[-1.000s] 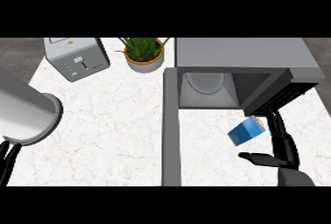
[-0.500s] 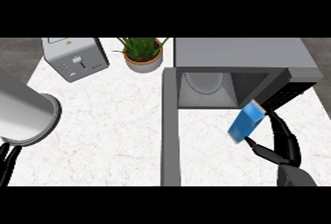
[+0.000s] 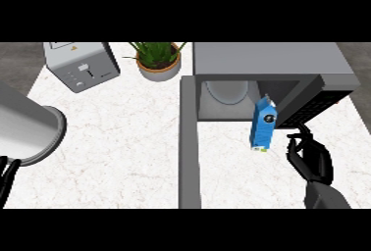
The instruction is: Pick up the milk, place it into the microwave and close the microwave
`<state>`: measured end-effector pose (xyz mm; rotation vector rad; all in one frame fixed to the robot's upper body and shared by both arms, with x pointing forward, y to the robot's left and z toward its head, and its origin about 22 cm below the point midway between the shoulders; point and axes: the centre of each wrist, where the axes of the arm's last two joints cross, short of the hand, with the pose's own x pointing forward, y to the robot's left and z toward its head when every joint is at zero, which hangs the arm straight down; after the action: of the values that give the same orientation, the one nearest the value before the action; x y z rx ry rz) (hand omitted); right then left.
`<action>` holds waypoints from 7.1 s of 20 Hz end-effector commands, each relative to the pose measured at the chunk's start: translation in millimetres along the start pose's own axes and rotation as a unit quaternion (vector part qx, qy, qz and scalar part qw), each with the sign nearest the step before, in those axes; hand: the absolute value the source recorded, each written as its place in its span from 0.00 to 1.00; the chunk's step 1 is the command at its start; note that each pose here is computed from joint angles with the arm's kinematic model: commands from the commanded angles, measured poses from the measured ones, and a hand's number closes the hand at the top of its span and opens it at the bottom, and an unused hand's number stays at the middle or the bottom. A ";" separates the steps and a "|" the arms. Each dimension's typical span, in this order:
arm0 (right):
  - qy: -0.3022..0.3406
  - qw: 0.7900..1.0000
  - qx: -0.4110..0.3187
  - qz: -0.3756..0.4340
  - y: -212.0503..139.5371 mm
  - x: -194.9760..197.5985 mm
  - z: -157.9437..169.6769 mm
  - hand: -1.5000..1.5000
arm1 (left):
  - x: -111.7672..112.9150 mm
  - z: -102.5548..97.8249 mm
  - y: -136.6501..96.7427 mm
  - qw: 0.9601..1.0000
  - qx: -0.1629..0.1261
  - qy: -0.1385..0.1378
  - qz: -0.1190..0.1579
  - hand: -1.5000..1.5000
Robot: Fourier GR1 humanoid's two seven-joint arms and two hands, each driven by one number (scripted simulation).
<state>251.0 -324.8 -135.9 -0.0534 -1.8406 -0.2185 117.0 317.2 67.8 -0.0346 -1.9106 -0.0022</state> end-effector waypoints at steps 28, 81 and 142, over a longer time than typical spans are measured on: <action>0.017 0.991 0.107 -0.078 154.1 118.2 51.0 1.00 | 3.7 20.1 25.0 1.000 0.013 0.005 0.009 0.00; -0.119 0.935 -0.001 0.334 207.7 70.2 -166.4 1.00 | -21.2 5.4 74.7 1.000 -0.001 0.020 0.012 0.00; -0.071 0.888 -0.070 0.448 169.0 63.5 -166.8 0.00 | -60.7 -38.8 70.1 0.999 -0.025 0.023 0.011 0.00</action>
<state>422.3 -199.4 -1.8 -1.0161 -1.7480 0.2996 174.3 392.2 28.5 -0.1038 -1.8722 -0.0547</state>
